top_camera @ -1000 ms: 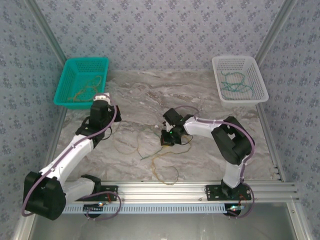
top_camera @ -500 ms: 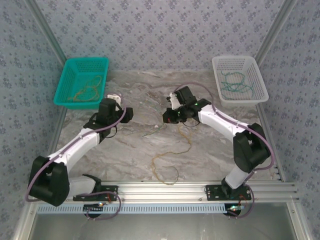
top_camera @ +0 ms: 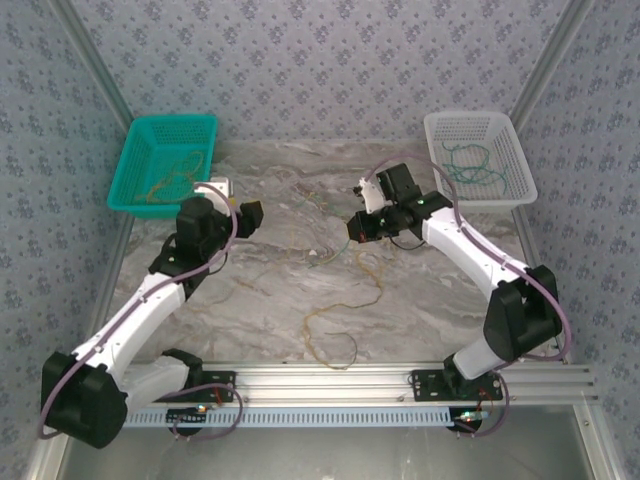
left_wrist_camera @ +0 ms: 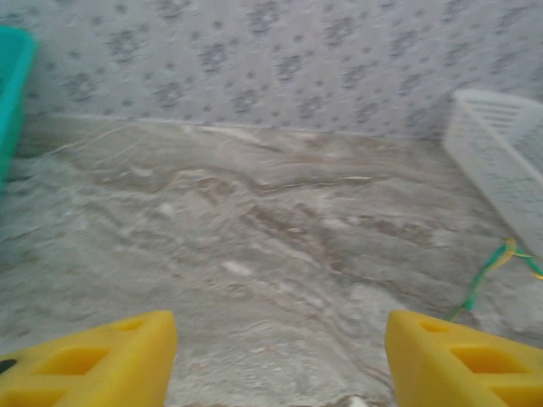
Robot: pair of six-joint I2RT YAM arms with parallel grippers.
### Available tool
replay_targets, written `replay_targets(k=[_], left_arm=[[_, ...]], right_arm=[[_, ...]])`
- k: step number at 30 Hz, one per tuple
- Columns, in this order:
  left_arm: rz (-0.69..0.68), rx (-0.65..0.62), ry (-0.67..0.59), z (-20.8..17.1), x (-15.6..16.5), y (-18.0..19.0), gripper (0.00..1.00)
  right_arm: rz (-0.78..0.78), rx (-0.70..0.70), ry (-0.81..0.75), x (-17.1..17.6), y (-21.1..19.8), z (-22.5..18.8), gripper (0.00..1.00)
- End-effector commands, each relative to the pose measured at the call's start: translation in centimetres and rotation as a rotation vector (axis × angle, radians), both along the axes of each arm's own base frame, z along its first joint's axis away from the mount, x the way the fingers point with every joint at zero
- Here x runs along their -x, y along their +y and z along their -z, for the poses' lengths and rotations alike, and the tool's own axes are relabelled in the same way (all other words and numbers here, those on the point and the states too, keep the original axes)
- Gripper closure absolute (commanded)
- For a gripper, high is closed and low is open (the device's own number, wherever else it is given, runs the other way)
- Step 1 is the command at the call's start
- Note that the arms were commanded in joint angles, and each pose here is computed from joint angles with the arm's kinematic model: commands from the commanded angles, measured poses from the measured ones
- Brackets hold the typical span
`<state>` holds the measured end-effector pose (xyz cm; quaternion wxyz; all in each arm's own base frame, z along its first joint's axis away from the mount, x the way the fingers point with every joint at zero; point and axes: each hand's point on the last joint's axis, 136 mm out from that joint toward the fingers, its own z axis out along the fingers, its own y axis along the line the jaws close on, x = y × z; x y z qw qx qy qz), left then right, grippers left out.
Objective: Untangle the cables
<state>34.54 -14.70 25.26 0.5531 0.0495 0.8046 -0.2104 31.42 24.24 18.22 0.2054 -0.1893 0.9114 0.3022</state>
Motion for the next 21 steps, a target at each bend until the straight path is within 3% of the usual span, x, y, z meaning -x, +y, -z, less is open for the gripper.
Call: replay_targets(k=[1,5,7,8,9,10,16,21], left_arm=[[0.289,0.04,-0.102,-2.0,2.5,-4.8,0.42],[0.566,-0.019,-0.144,-1.4,6.1,-10.2,0.48],[0.615,-0.023,-0.102,0.3,6.3,-11.6,0.59],[0.622,-0.016,-0.074,1.3,5.9,-12.0,0.7],[0.618,-0.016,-0.051,2.2,5.5,-12.2,0.8],[0.594,-0.024,-0.034,3.4,4.8,-12.2,0.82],[0.418,-0.104,0.0,7.1,0.3,-10.4,0.85],[0.221,-0.129,0.004,7.3,-3.9,-5.9,1.0]], right_arm=[[-0.04,-0.017,-0.03,0.7,-0.1,-1.8,1.0],[-0.029,-0.045,-0.003,0.7,0.0,-2.5,1.0],[-0.05,-0.081,0.001,1.0,0.5,-3.0,1.0],[-0.056,-0.093,0.003,1.1,0.7,-3.2,1.0],[-0.06,-0.101,0.004,1.2,0.8,-3.3,1.0],[-0.065,-0.112,0.003,1.3,0.9,-3.5,1.0],[-0.147,-0.148,0.026,2.9,2.0,-3.8,1.0],[-0.161,-0.12,0.035,3.5,1.7,-3.3,1.0]])
